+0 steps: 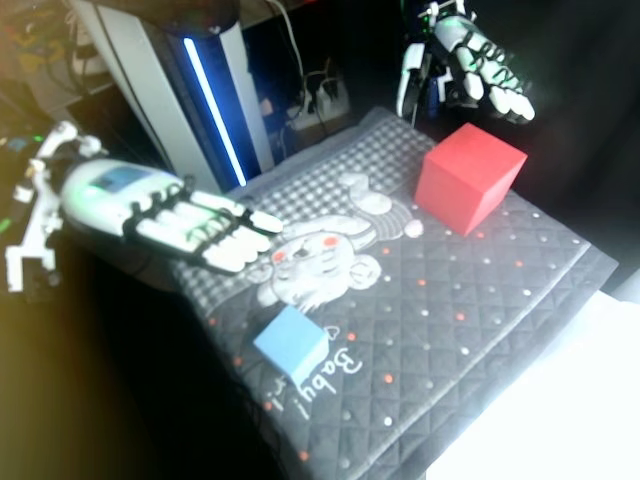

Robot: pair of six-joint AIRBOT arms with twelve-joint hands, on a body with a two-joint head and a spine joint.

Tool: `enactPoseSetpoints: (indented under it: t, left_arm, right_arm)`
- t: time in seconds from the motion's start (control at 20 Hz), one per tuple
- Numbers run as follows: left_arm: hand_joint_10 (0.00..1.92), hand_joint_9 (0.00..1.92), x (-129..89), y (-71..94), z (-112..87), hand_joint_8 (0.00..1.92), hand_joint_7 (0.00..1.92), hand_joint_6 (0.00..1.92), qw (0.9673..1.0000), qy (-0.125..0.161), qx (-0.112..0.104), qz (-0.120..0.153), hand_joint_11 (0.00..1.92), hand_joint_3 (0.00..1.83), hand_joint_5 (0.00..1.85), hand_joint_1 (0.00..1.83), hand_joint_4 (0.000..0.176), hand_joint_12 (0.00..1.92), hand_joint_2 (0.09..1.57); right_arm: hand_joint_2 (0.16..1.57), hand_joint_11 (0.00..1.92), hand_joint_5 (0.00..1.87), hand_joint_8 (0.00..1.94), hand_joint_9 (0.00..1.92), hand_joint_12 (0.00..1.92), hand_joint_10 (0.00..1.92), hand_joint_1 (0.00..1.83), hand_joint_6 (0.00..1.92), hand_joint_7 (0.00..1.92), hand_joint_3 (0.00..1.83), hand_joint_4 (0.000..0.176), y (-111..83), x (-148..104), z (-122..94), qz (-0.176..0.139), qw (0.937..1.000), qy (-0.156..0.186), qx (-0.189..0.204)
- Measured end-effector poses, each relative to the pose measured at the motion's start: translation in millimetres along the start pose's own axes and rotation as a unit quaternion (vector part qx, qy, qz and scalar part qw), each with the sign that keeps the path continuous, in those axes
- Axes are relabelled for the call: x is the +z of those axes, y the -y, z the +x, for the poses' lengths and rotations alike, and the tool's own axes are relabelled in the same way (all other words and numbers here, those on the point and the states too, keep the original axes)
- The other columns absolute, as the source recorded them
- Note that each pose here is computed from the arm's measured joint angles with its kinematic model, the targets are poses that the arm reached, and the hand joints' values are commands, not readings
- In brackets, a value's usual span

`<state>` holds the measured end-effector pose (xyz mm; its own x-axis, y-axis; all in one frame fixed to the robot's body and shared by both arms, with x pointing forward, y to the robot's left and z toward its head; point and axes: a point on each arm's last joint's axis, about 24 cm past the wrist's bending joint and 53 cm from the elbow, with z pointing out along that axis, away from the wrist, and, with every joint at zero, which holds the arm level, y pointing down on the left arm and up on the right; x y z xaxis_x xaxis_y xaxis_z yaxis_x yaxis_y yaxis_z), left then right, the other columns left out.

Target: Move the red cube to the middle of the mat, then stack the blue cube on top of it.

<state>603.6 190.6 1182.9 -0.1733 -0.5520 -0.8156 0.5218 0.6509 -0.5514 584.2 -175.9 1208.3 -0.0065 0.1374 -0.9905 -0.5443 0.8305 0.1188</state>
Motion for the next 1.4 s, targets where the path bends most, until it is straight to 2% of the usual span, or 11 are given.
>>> enactPoseSetpoints:
  t: [0.15,0.2,0.3,0.45,0.7,0.9,1.0,1.05,1.15,1.25,1.4]
  left_arm:
    - [0.0,0.0,-0.4,-3.1,-1.2,0.0,0.0,0.0,1.0,-0.005,0.006,-0.006,0.0,0.0,0.0,0.49,0.083,0.0,1.18]
    - [0.0,0.0,0.0,-7.5,-2.8,0.0,0.0,0.0,0.9998,-0.003,0.015,-0.015,0.0,0.0,0.0,0.52,0.122,0.0,1.1]
    - [0.0,0.0,4.6,-15.6,-4.5,0.0,0.0,0.0,0.9993,-0.003,0.019,-0.032,0.0,0.0,0.0,0.56,0.128,0.0,1.07]
    - [0.0,0.0,14.6,-33.7,-4.5,0.0,0.0,0.0,0.9982,-0.002,0.013,-0.059,0.0,0.0,0.0,0.71,0.173,0.0,1.01]
    - [0.0,0.0,25.6,-58.0,32.2,0.0,0.0,0.0,0.9937,-0.055,-0.003,-0.098,0.0,0.0,0.0,0.8,0.176,0.0,0.89]
    - [0.0,0.0,29.3,-73.5,30.1,0.0,0.0,0.0,0.9914,-0.055,0.0,-0.118,0.0,0.01,0.0,0.97,0.172,0.0,0.93]
    - [0.52,0.0,29.8,-76.3,29.9,0.04,0.15,0.03,0.991,-0.054,-0.001,-0.122,0.0,0.0,0.15,1.16,0.137,0.99,1.04]
    - [1.01,0.0,29.9,-76.0,29.8,0.68,0.03,0.08,0.9911,-0.053,0.0,-0.122,0.0,0.0,0.29,1.25,0.13,1.39,1.05]
    - [1.46,0.0,30.4,-73.0,29.3,1.21,0.0,0.85,0.9918,-0.05,-0.005,-0.118,0.0,0.01,0.18,1.35,0.126,1.8,1.08]
    - [1.64,0.0,29.7,-67.4,35.6,1.4,0.0,1.28,0.9919,-0.058,-0.01,-0.112,0.0,0.02,0.08,1.41,0.144,1.92,1.1]
    - [1.77,0.0,30.2,-58.8,38.5,1.49,0.0,1.36,0.9932,-0.062,-0.013,-0.098,0.11,0.03,0.1,1.41,0.131,1.92,1.12]
  right_arm:
    - [1.29,0.0,0.0,0.0,0.02,1.15,0.01,0.39,0.0,0.0,0.0,0.0,1.7,-1.5,2.4,0.003,1.0,-0.008,-0.001]
    - [1.27,0.0,0.0,0.0,0.0,1.11,0.0,0.42,0.0,0.0,0.0,0.0,2.3,-1.5,2.5,0.004,1.0,-0.008,-0.001]
    - [1.27,0.0,0.0,0.0,0.0,1.09,0.0,0.41,0.0,0.0,0.0,0.0,2.1,-1.4,2.7,0.004,1.0,-0.008,0.0]
    - [1.28,0.0,0.0,0.0,0.0,0.93,0.0,0.39,0.0,0.0,0.0,0.0,3.5,-0.4,4.4,0.006,0.9999,-0.009,0.001]
    - [1.28,0.0,0.0,0.0,0.0,0.86,0.0,0.36,0.0,0.0,0.0,0.0,2.0,1.0,12.7,0.006,0.9997,-0.02,0.008]
    - [1.31,0.0,0.0,0.0,0.0,0.7,0.0,0.33,0.0,0.0,0.0,0.0,7.7,1.9,13.0,0.013,0.9996,-0.02,0.016]
    - [1.32,0.0,0.0,0.0,0.0,0.72,0.0,0.3,0.0,0.0,0.0,0.0,5.7,2.1,14.1,0.009,0.9996,-0.021,0.015]
    - [1.32,0.0,0.0,0.0,0.0,0.66,0.0,0.29,0.0,0.0,0.0,0.0,5.1,2.3,15.0,0.009,0.9996,-0.022,0.016]
    - [1.33,0.0,0.0,0.0,0.0,0.64,0.0,0.29,0.0,0.0,0.0,0.0,4.9,2.3,16.0,0.009,0.9995,-0.024,0.017]
    - [1.35,0.0,0.0,0.0,0.0,0.52,0.0,0.29,0.0,0.0,0.0,0.0,6.4,2.3,15.8,0.012,0.9995,-0.024,0.019]
    - [1.34,0.0,0.0,0.0,0.0,0.38,0.0,0.37,0.0,0.0,0.0,0.0,5.6,2.5,16.9,0.011,0.9994,-0.024,0.02]
